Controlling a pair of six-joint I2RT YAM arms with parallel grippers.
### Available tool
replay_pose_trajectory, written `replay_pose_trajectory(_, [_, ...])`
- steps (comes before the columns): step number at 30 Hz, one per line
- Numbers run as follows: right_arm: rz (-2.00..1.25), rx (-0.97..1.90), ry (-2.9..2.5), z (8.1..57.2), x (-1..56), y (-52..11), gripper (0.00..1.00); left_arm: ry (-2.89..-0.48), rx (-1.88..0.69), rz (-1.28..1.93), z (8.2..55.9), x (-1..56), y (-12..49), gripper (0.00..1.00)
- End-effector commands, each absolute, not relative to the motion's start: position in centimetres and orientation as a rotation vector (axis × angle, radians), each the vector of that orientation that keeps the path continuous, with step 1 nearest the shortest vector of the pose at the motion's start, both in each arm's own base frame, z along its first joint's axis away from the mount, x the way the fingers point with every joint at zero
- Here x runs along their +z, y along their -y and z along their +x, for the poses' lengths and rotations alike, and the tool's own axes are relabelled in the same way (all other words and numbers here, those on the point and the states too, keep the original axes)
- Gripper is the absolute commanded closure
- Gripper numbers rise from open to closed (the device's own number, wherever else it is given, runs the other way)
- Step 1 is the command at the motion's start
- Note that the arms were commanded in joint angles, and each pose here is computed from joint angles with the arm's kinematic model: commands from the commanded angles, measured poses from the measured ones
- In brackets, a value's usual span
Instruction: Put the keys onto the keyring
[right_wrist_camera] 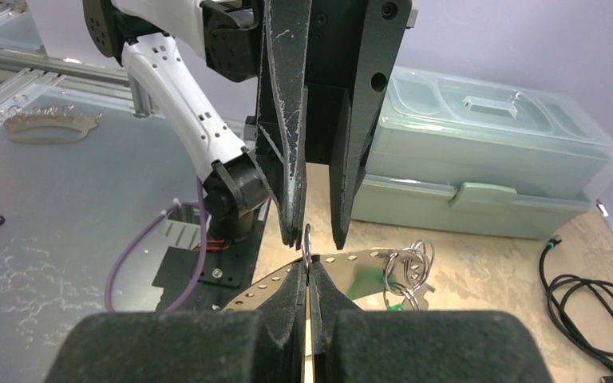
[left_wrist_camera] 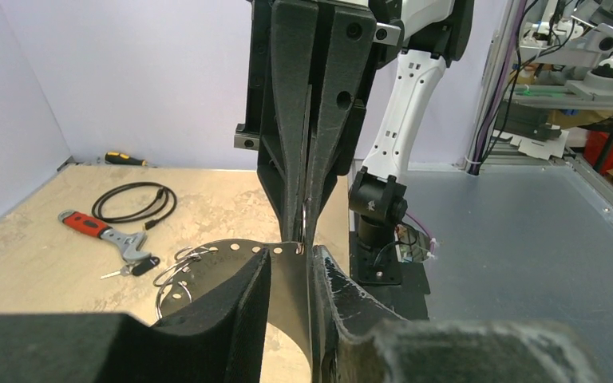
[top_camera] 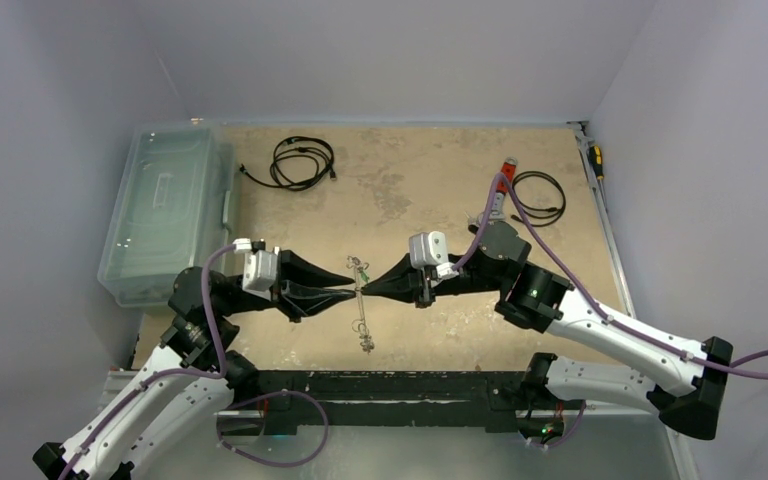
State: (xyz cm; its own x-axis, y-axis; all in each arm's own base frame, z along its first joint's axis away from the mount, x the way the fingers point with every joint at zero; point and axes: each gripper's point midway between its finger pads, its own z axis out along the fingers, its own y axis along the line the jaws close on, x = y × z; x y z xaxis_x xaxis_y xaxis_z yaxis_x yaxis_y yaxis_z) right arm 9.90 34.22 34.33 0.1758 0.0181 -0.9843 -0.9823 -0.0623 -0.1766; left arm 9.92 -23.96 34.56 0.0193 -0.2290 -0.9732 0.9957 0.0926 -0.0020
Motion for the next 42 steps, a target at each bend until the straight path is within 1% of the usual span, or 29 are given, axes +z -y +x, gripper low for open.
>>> replay_pose_trajectory(1, [-1.28, 1.145, -0.961, 9.7, 36.38, -34.4, 1.0, -1.044, -1.242, 0.977, 9.83, 35.12, 24.02, 0.77])
replay_pose_trajectory(5, [-1.279, 1.158, -0.953, 9.52, 36.44, -34.45, 1.0, -1.045, -1.247, 0.972, 9.86, 35.12, 24.05, 0.78])
replay_pose_trajectory(9, [-1.283, 1.164, -0.951, 9.45, 36.4, -34.54, 1.0, -1.044, -1.245, 0.967, 9.9, 35.15, 24.02, 0.76])
replay_pose_trajectory(12, [-1.287, 1.169, -0.953, 9.46, 36.26, -34.66, 1.0, -1.045, -1.243, 0.963, 9.94, 35.22, 23.99, 0.68])
replay_pose_trajectory(15, [-1.288, 1.175, -0.951, 9.44, 36.23, -34.8, 1.0, -1.048, -1.241, 0.96, 9.98, 35.15, 23.96, 0.67])
replay_pose_trajectory(17, [-1.288, 1.18, -0.948, 9.4, 36.26, -34.87, 1.0, -1.049, -1.239, 0.958, 10.04, 35.15, 23.95, 0.68])
replay_pose_trajectory(23, [-1.29, 1.19, -0.935, 9.21, 36.52, -34.88, 1.0, -1.053, -1.235, 0.954, 10.17, 35.11, 23.98, 0.77])
replay_pose_trajectory(27, [-1.295, 1.196, -0.931, 9.09, 36.56, -34.91, 1.0, -1.056, -1.232, 0.951, 10.27, 35.08, 23.99, 0.8])
replay_pose_trajectory(29, [-1.299, 1.205, -0.929, 8.96, 36.53, -34.96, 1.0, -1.061, -1.232, 0.947, 10.36, 35.04, 23.99, 0.8])
replay_pose_trajectory(35, [-1.3, 1.217, -0.933, 8.97, 36.38, -35.2, 1.0, -1.066, -1.232, 0.944, 10.44, 34.98, 24.02, 0.75])
replay_pose_trajectory(42, [-1.296, 1.225, -0.929, 8.95, 36.61, -35.33, 1.0, -1.079, -1.226, 0.934, 10.75, 34.87, 24.05, 0.79])
